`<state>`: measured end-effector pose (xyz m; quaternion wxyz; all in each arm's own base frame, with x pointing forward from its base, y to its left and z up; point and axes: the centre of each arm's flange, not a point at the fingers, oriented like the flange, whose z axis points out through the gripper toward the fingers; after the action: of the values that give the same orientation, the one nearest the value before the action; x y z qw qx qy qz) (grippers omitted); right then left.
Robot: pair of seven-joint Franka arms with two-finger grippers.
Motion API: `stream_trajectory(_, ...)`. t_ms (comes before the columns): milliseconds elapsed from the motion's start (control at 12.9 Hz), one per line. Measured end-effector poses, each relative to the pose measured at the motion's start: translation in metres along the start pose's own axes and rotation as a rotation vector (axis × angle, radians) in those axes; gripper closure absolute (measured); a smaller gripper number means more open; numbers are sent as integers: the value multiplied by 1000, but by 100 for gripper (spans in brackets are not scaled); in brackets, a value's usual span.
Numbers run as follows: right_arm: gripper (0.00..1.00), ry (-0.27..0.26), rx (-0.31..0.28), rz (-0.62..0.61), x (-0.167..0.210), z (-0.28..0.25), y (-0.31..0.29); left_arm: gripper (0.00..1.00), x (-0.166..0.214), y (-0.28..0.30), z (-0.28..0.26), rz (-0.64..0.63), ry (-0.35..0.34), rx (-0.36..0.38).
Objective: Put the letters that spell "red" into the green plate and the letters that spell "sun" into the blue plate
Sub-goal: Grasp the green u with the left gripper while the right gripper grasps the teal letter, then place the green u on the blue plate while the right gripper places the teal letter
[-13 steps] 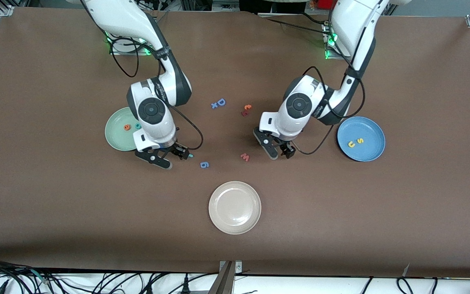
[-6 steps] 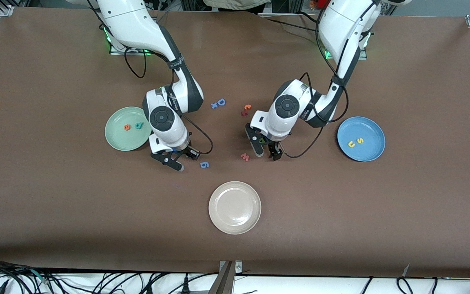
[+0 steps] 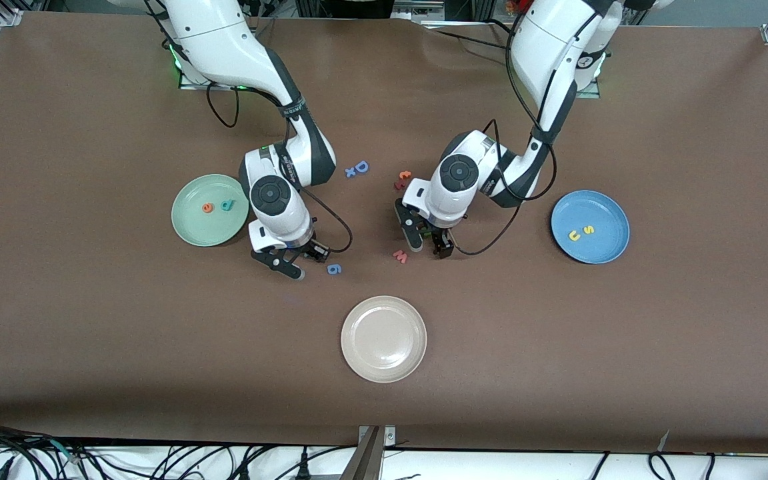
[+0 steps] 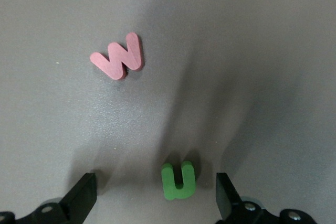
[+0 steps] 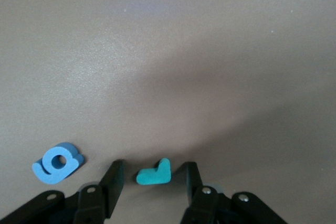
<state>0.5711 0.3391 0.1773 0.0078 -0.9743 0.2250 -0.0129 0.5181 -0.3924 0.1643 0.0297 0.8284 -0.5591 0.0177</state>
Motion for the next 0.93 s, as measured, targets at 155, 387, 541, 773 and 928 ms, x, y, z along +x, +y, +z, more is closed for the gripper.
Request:
stream_trajectory(155, 47, 0, 1, 0, 0, 0, 0, 0, 0, 0, 2, 0, -2, -1)
stream_trajectory(387, 68, 2, 4, -1, 0, -2, -1, 4, 0, 0, 3, 0, 0, 1)
stream_trajectory(541, 72, 2, 4, -5, 0, -2, -1, 27, 1, -3, 0, -2, 9, 9)
stream_trajectory(773, 72, 4, 7, -8, 1, -4, -3, 62, 3, -4, -2, -1, 14, 11)
stream_trajectory(928, 72, 8, 13, -8, 3, -7, -5, 67, 3, -4, -2, -1, 14, 12)
